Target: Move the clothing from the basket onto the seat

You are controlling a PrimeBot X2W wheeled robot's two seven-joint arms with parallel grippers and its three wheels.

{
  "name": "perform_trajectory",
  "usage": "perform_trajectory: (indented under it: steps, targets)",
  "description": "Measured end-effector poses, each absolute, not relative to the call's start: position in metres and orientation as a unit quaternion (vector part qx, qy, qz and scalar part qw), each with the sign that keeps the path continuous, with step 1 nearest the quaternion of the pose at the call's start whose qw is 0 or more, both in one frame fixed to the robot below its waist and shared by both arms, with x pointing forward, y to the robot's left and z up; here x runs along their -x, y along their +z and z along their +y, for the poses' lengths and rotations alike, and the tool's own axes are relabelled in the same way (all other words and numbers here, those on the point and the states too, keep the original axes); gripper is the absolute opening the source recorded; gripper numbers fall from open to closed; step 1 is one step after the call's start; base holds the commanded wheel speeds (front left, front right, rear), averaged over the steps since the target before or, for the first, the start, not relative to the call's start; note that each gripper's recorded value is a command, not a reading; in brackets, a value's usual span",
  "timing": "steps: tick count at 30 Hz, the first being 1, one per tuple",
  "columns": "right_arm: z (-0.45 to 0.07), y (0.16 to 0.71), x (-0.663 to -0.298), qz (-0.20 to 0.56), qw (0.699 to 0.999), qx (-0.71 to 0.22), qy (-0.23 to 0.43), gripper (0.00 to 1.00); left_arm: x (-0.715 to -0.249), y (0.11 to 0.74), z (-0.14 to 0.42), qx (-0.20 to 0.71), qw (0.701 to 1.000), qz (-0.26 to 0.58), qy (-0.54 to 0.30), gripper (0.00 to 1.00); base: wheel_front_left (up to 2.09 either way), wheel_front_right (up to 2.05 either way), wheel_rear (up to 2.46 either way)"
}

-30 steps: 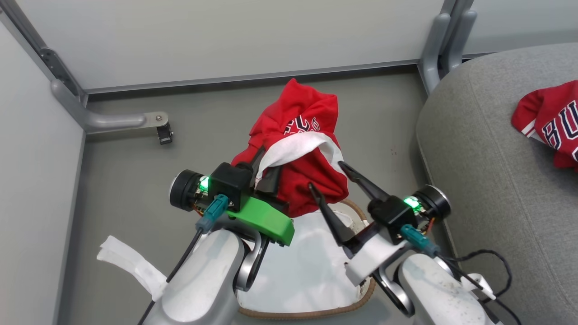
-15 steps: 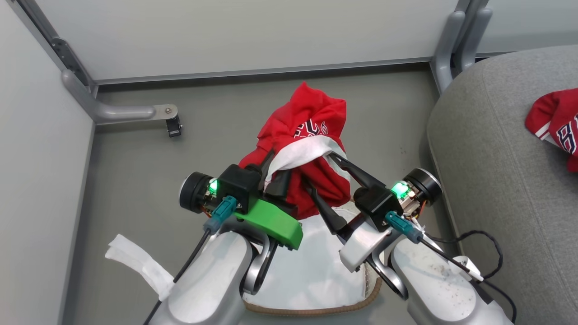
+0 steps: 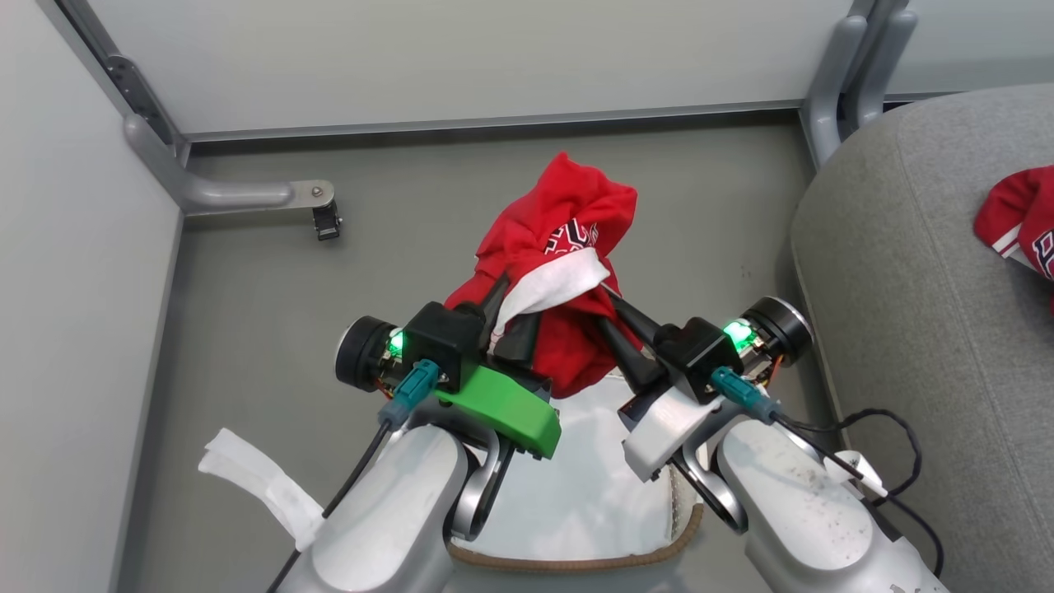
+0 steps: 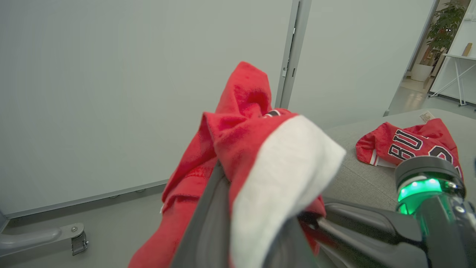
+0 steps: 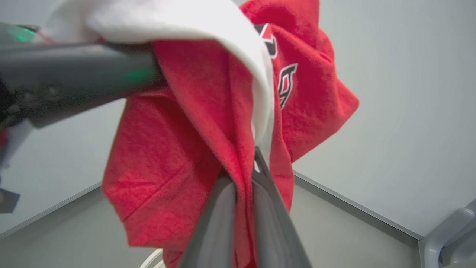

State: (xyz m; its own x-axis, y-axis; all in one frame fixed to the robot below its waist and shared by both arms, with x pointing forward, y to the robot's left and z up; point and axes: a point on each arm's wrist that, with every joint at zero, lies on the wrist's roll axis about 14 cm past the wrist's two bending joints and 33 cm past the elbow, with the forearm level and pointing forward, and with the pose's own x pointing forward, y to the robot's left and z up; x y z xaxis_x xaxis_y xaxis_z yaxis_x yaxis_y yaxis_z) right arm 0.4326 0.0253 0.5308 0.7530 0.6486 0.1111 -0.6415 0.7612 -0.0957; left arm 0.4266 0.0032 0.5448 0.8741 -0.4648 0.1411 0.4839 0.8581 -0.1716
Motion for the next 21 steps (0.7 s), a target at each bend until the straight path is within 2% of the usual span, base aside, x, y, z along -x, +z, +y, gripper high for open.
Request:
perform_trajectory:
  steps: [2,8,21]
  targets:
    - [0.02,0.534,-0.435,-0.072,0.939,0.022,0.336,0.0,-0.427,0.544,0.002,0.096,0.963,-0.048,-0.249,1.0,0.0,0.0,0.0]
    - [-0.001,0.542,-0.443,-0.082,0.949,0.01,0.303,0.0,-0.43,0.541,-0.005,0.092,0.961,-0.046,-0.256,1.0,0.0,0.0,0.0]
    - [-0.095,0.55,-0.45,-0.089,0.981,-0.006,0.173,0.0,-0.431,0.522,-0.051,0.084,0.941,-0.025,-0.326,1.0,0.0,0.0,0.0]
